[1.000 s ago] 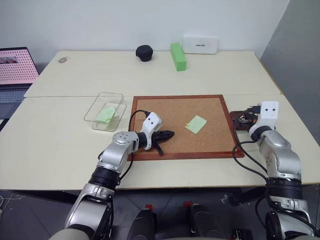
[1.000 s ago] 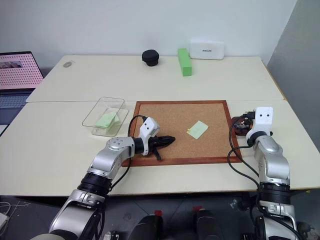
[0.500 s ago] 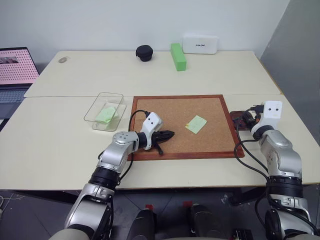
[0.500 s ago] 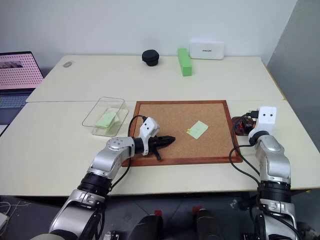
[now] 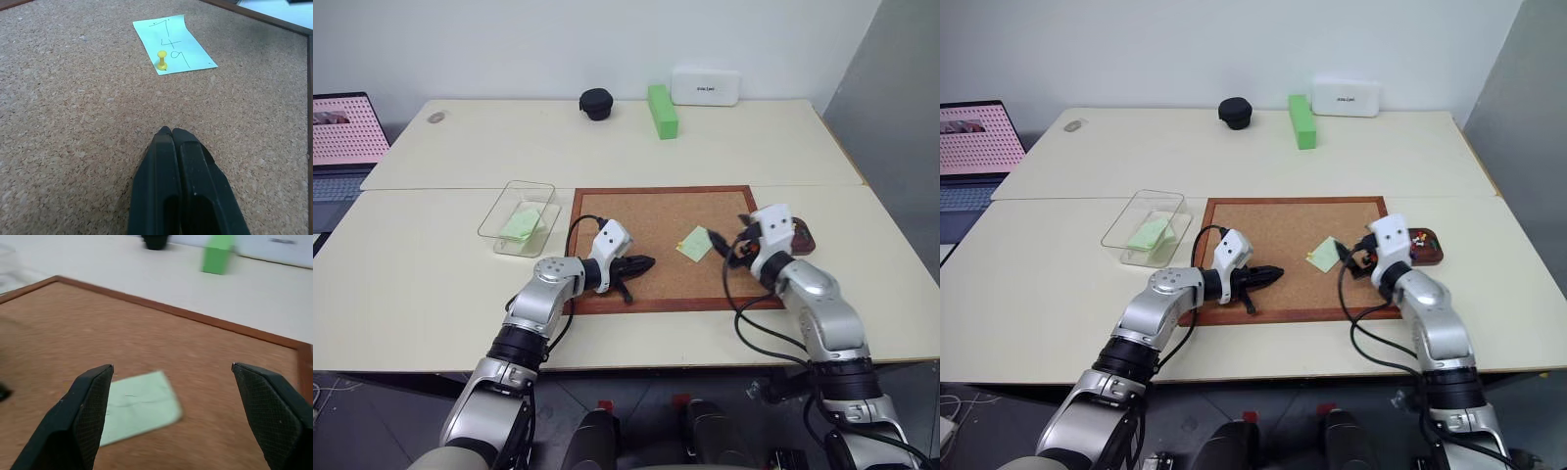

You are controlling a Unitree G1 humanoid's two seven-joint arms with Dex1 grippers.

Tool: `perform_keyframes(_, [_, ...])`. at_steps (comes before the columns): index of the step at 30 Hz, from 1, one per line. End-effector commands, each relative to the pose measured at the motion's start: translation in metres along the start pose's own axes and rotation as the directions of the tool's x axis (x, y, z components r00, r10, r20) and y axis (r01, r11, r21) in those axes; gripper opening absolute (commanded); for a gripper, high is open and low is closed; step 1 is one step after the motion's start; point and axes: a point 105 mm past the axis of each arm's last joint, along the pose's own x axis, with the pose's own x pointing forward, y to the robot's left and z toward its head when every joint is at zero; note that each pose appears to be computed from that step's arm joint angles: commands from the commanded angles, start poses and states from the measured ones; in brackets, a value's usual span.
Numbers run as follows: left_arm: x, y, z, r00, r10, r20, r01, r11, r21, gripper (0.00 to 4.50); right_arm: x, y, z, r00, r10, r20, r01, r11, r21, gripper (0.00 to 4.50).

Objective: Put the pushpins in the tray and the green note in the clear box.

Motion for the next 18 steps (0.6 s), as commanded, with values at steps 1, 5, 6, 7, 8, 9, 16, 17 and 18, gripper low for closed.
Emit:
perform_keyframes(1, [-0.001,0.002,-0.017,0.997,0.018,-0.069,-0.02,1.0,-0.018,0.0,0.011,0.021,0.011,0.993,0.1,0.065,-0.101,0.995,0.011,4.1])
perform_keyframes(5, [-0.003,0.002,-0.018,0.997,0.024,-0.07,-0.025,1.0,-0.019,0.0,0.022,0.034,0.006,0.987,0.156,0.051,-0.157,0.987,0.026,4.1])
perform_keyframes(6, [-0.003,0.002,-0.018,0.997,0.025,-0.071,-0.026,0.999,-0.02,0.0,0.024,0.036,0.005,0.986,0.162,0.049,-0.164,0.986,0.034,4.1])
perform_keyframes(7, [-0.004,0.002,-0.019,0.997,0.026,-0.071,-0.028,0.999,-0.02,0.0,0.027,0.038,0.003,0.984,0.173,0.043,-0.174,0.984,0.034,4.1])
perform_keyframes(8, [-0.004,0.001,-0.019,0.997,0.027,-0.071,-0.029,0.999,-0.022,0.0,0.03,0.04,0.001,0.983,0.178,0.034,-0.179,0.983,0.034,4.1])
perform_keyframes(9, [-0.005,0.001,-0.019,0.997,0.028,-0.071,-0.029,0.999,-0.023,0.0,0.032,0.04,0.0,0.983,0.181,0.029,-0.181,0.983,0.034,4.1])
perform_keyframes(16, [-0.006,0.001,-0.021,0.997,0.035,-0.076,-0.036,0.999,-0.025,0.0,0.048,0.041,-0.007,0.985,0.174,-0.012,-0.173,0.984,0.047,4.1])
perform_keyframes(17, [-0.007,0.001,-0.021,0.997,0.035,-0.076,-0.037,0.999,-0.025,0.0,0.05,0.04,-0.008,0.986,0.165,-0.016,-0.164,0.985,0.044,4.1])
perform_keyframes(18, [-0.007,0.001,-0.02,0.996,0.036,-0.076,-0.038,0.999,-0.024,0.0,0.051,0.038,-0.008,0.988,0.156,-0.017,-0.155,0.987,0.048,3.92])
